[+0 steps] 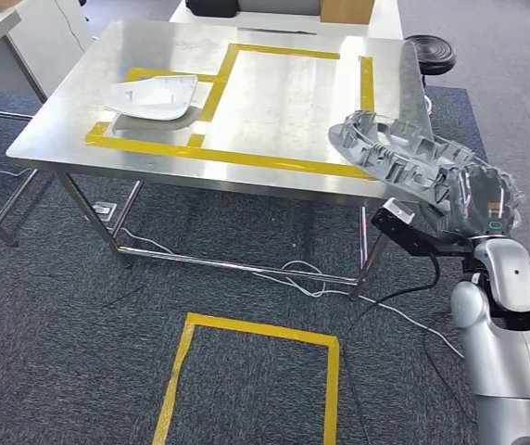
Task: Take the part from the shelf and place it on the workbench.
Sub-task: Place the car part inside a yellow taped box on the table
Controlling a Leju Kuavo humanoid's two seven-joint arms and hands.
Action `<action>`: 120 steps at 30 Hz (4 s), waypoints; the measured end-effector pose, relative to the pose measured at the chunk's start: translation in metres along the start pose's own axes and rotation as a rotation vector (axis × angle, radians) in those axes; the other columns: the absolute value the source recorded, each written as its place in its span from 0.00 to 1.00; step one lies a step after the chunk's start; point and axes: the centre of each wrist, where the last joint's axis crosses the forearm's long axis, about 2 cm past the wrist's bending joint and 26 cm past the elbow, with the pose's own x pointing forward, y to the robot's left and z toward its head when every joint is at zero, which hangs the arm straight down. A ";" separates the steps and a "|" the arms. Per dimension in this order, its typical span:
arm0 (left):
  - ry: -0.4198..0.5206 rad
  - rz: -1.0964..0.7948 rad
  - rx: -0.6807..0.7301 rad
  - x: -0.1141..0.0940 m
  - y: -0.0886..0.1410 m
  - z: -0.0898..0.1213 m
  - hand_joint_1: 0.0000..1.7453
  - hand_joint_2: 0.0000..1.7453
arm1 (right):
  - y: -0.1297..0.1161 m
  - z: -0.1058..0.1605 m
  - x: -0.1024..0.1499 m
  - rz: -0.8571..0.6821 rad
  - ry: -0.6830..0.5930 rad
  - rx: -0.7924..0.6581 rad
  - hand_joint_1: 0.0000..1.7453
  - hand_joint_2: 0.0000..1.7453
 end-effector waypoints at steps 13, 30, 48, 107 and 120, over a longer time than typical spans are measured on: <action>-0.010 0.039 0.028 -0.015 0.005 0.015 0.00 1.00 | 0.010 -0.016 0.030 -0.017 -0.089 0.046 1.00 1.00; -0.016 0.088 0.019 -0.027 0.000 0.019 0.00 1.00 | 0.012 -0.027 0.043 -0.033 -0.132 0.064 1.00 1.00; -0.035 0.100 0.040 -0.031 0.001 0.023 0.00 1.00 | 0.021 -0.022 0.045 -0.032 -0.125 0.091 1.00 1.00; -0.321 0.115 0.310 0.067 -0.023 -0.064 0.00 1.00 | 0.048 0.054 0.034 0.029 -0.131 0.247 1.00 1.00; -0.324 0.108 0.273 0.072 -0.024 -0.064 0.00 1.00 | 0.083 0.032 0.104 -0.101 -0.323 0.353 1.00 1.00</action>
